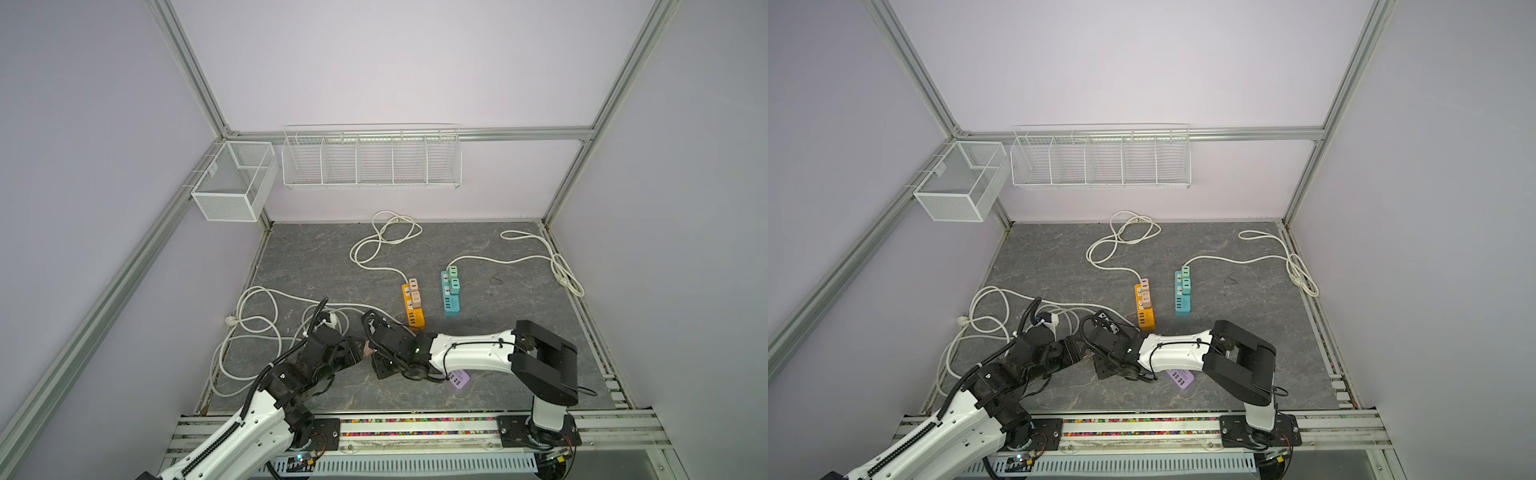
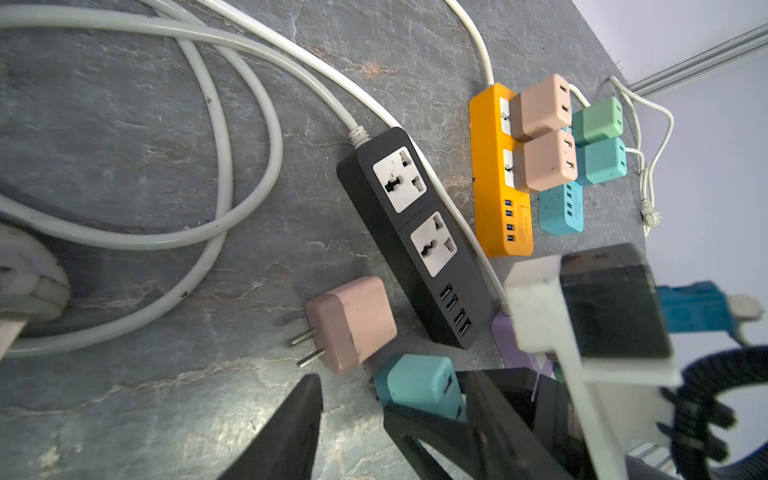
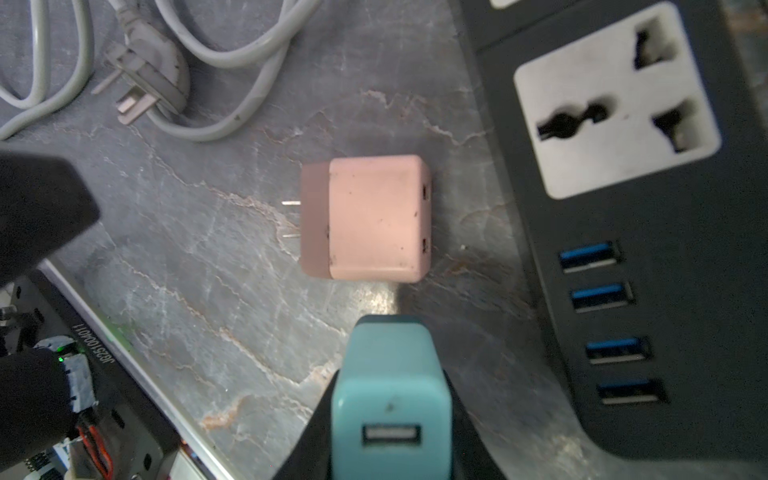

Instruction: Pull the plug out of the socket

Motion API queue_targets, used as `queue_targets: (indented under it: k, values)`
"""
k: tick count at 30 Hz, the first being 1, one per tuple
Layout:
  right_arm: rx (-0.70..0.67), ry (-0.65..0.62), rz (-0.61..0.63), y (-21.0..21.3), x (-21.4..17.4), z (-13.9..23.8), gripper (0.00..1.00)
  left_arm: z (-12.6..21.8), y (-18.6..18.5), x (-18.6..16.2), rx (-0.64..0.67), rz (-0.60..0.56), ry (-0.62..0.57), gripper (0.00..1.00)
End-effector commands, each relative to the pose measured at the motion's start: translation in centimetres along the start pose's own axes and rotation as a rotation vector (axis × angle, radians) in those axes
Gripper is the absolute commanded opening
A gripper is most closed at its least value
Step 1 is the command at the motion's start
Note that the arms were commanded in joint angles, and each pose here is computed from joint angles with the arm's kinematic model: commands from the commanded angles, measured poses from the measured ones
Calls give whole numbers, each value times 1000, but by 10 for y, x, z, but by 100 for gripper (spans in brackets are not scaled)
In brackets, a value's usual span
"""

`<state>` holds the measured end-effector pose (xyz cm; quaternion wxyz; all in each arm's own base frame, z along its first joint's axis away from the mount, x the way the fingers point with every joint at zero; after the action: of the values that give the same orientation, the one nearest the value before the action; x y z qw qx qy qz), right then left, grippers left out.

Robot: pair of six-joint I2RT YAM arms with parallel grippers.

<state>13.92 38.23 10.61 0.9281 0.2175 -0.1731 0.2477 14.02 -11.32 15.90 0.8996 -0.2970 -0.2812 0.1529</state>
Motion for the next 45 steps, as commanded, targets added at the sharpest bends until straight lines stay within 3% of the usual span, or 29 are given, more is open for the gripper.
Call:
queue_targets:
  k: [1,15,23,37,45]
  values:
    - [11,8,-19,2,3,-2,36,-1,1,0,11,1,-9,57]
    - [-16,15,6,-1,5,7,54,6,-8,8,13,-37,-25,59]
    - [-14,4,21,0,8,18,58,12,-15,13,-4,-51,-39,59]
    - [-156,-116,88,-26,23,87,66,17,-44,28,-95,-67,-67,60]
    - [-266,-175,86,-57,31,121,72,1,-70,38,-147,-92,-43,59]
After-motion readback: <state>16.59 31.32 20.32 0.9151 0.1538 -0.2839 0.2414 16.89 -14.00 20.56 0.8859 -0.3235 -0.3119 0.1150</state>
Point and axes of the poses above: each gripper's point midway between its finger pads, its own z axis back along the fingers, its own y axis along the line the jaws close on, x = y × z, the point moved 8 cm from there along z, back along the fingers, and after that the axes turned 5 degrees about z, right-handed, at the moved point
